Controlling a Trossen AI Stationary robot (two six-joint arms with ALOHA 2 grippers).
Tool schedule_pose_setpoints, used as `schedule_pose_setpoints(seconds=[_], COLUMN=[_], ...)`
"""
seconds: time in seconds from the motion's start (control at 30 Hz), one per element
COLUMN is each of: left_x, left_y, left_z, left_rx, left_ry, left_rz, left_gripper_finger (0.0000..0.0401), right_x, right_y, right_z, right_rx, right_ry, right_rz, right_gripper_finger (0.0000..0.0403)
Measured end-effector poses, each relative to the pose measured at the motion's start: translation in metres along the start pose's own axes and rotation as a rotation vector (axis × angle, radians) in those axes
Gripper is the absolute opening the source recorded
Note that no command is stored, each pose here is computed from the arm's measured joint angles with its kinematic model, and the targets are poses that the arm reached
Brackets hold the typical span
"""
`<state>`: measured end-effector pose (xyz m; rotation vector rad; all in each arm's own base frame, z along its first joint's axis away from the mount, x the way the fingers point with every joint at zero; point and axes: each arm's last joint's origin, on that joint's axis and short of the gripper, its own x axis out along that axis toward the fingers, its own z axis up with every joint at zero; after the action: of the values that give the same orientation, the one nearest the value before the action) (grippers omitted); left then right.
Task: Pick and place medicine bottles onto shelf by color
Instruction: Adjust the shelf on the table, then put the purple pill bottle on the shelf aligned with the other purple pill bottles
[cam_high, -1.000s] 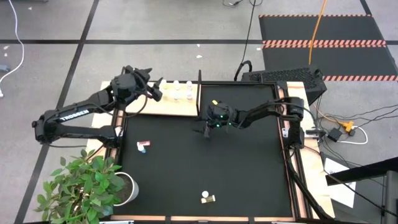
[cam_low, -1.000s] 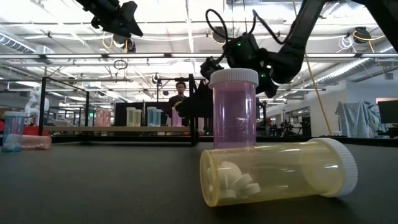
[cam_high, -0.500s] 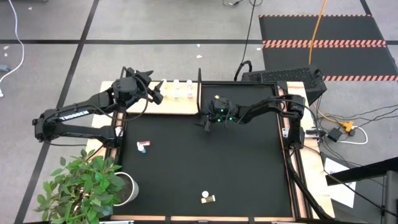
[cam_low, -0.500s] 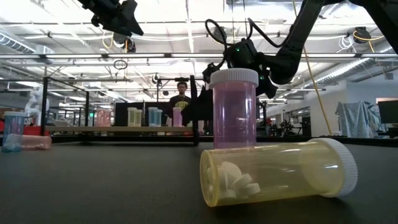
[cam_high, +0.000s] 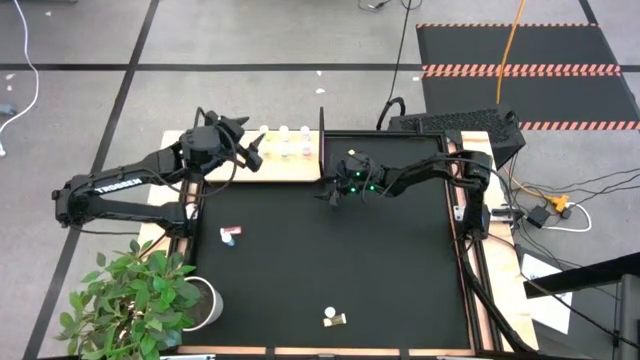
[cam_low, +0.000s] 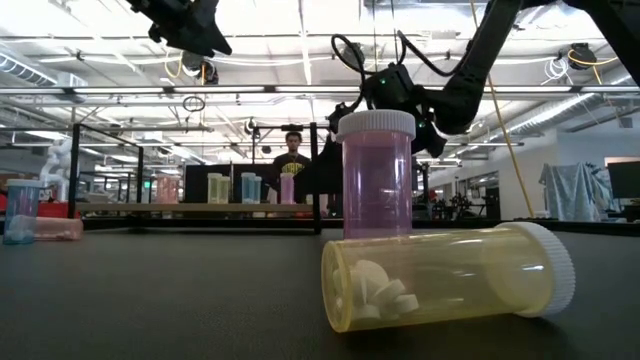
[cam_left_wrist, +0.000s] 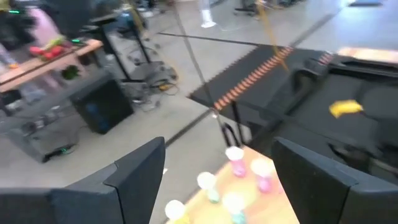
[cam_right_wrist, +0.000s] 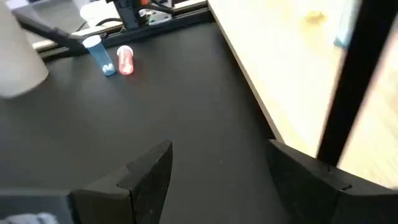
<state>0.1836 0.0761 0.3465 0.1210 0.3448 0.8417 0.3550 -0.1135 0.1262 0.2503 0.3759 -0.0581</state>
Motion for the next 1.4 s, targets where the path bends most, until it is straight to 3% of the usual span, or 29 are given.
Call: schedule_pose_setpoints(seconds=[0.1, 0.23, 0.47, 0.67, 0.87, 1.03, 1.2, 1.4], left_x=[-0.008, -0.016, -0.022, -0.027, -0.036, -0.038, -0.034, -0.027], left_y=[-0.006, -0.018, -0.043, -0.054, -0.058, -0.065, -0.079, -0.102], left_z=[-0.001, -0.009, -0.034, -0.062, -0.079, -0.089, -0.083, -0.071], left_rx=[0.015, -0.010, -0.229, -0.335, -0.323, -0.329, -0.427, -0.356], left_ry=[0.064, 0.218, 0.559, 0.955, 1.248, 1.282, 1.183, 0.942], left_rz=[-0.070, -0.181, -0.322, -0.249, -0.147, -0.129, -0.219, -0.412], left_gripper_finger=[0.0296, 0.0296, 0.0296, 0.0296, 0.0296, 0.0296, 0.0296, 0.0296], right_x=[-0.003, -0.016, -0.062, -0.104, -0.119, -0.119, -0.119, -0.118], right_y=[0.011, 0.035, 0.068, 0.080, 0.077, 0.077, 0.083, 0.108], right_z=[0.004, 0.014, 0.044, 0.064, 0.069, 0.069, 0.059, 0.006], right_rx=[0.063, 0.025, -0.025, 0.008, 0.018, 0.063, 0.264, 0.384], right_ry=[0.029, 0.054, 0.060, 0.075, 0.085, 0.092, 0.190, 0.413], right_rz=[0.030, 0.078, 0.077, 0.069, 0.046, 0.042, 0.035, 0.087], right_gripper_finger=[0.0253, 0.0253, 0.0253, 0.0253, 0.0253, 0.0253, 0.0253, 0.0253])
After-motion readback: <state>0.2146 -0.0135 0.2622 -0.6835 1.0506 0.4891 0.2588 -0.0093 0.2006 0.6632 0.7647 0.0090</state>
